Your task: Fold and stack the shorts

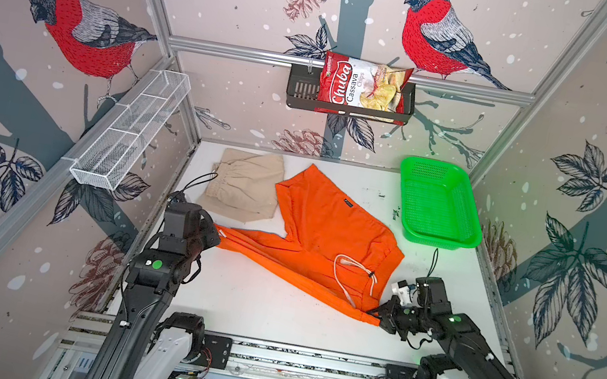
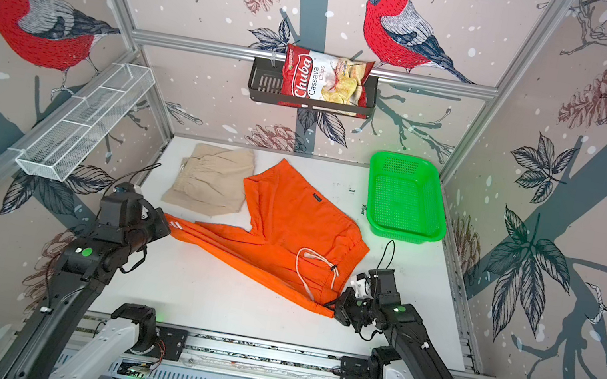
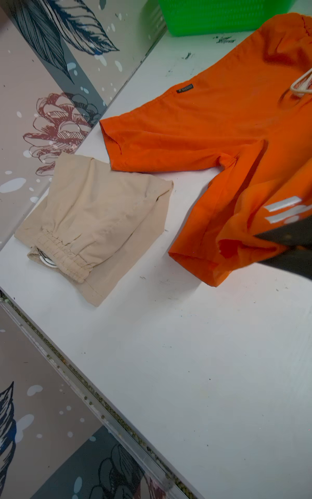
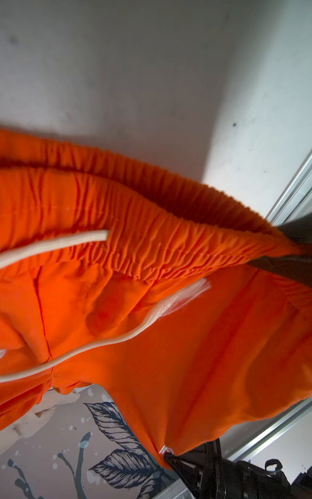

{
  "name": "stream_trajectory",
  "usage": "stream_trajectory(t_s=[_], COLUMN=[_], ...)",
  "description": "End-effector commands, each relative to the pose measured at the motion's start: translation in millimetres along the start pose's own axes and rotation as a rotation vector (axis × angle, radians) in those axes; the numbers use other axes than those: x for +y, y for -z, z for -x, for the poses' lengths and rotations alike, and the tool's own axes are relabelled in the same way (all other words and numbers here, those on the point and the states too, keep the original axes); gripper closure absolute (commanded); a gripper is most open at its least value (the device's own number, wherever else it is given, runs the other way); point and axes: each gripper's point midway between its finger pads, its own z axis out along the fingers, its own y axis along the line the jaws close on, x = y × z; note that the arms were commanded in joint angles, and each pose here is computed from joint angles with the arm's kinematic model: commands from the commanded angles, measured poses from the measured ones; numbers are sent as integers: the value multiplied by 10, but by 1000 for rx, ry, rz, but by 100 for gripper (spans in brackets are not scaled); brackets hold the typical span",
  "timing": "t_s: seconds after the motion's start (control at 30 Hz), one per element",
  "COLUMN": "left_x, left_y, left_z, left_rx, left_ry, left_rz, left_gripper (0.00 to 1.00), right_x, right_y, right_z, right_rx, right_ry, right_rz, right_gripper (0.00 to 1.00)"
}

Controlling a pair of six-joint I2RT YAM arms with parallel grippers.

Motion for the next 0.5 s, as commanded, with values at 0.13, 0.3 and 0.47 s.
stream_trajectory(t_s=[0.13, 0.3, 0.47], left_x=[-41, -194, -228], left_y=[147, -8, -141], left_z=[173, 75, 8], left_rx=[-81, -31, 4], left_ry=[10, 24, 8], left_rz=[-24, -106, -111], left_gripper=[100, 100, 100], right_x=[-553, -349, -522], right_y=[199, 256, 299], right_z=[-241, -136, -89], right_rx=[-33, -124, -174], right_ry=[-145, -165, -188], right_rz=[-271, -167, -250], right_gripper=[100, 100, 100])
